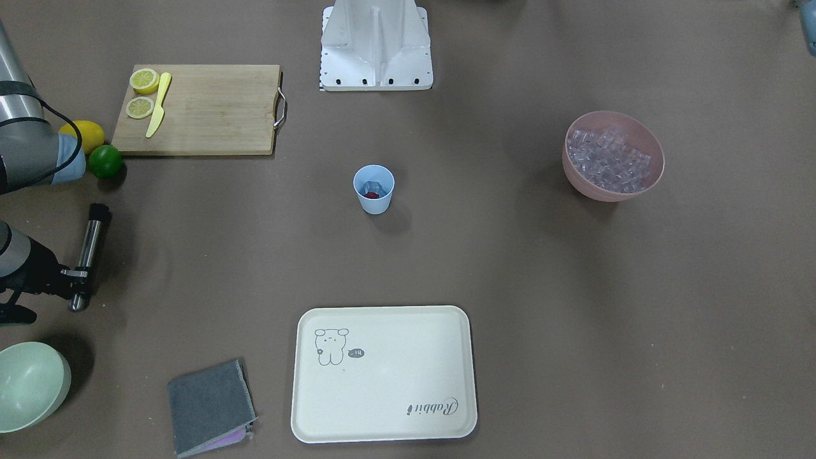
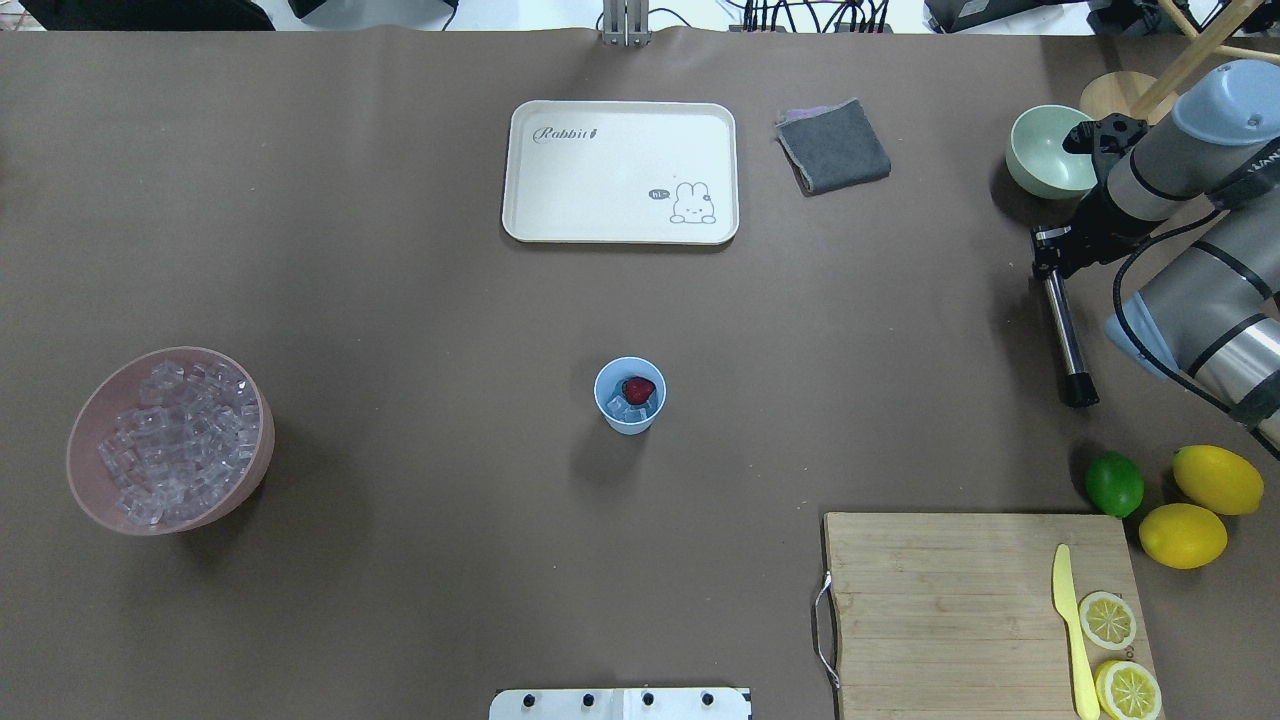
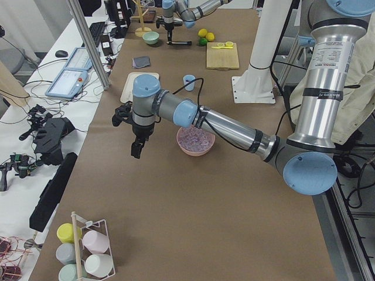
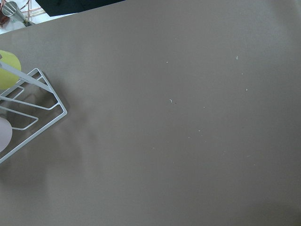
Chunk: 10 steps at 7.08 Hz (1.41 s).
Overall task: Mash ice and strawberries in cup
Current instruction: 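Grasp the metal muddler upright with the right gripper and lift it, then carry the muddler over the cup and lower its end inside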
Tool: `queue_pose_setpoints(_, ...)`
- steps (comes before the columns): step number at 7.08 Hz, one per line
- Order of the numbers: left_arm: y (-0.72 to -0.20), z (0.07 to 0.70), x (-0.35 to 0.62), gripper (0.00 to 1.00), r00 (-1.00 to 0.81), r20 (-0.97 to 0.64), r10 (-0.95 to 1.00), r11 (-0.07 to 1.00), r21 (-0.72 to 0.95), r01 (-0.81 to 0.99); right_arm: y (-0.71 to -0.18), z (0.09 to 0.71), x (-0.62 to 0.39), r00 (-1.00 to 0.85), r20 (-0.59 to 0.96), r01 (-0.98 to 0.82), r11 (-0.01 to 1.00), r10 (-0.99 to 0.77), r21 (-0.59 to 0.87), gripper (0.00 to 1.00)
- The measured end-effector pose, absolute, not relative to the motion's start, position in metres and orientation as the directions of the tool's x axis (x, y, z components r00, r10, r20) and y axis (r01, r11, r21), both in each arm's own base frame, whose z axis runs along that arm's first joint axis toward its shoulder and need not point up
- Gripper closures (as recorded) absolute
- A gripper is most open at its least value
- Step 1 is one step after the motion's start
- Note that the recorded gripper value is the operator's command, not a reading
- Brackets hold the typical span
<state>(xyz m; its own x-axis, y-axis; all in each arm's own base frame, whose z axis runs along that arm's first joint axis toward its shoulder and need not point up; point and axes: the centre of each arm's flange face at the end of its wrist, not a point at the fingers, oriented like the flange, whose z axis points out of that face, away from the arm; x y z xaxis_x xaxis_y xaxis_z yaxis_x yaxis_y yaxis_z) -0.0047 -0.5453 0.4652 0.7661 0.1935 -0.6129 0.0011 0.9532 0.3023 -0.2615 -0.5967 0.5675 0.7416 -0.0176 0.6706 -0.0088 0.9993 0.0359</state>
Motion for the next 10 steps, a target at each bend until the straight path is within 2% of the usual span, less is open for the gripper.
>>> queue_pose_setpoints(2,-0.546,0.465,-0.004,0.02,0.766,-0.613,0.194,0.953,0.302,0.0,-0.608,0.535,-0.244,0.709,0.705,-0.033,0.998,-0.017,0.058,1.0)
queue_pose_setpoints(4,-0.546,0.465,-0.003,0.02,0.762,-0.617,0.195,0.954,0.3,-0.002,-0.622,0.47,-0.198,0.617,0.786,-0.07,0.993,-0.029,0.091,1.0)
queue_pose_setpoints(8,-0.544,0.459,-0.005,0.02,0.764,-0.613,0.2,0.95,0.312,0.002,-0.568,0.295,-0.15,0.472,0.865,-0.189,0.938,-0.173,0.29,1.0)
queue_pose_setpoints(10,-0.54,0.466,-0.01,0.02,0.769,-0.613,0.185,0.954,0.3,0.01,-0.543,0.252,-0.175,0.437,0.852,-0.209,0.889,-0.288,0.407,1.0)
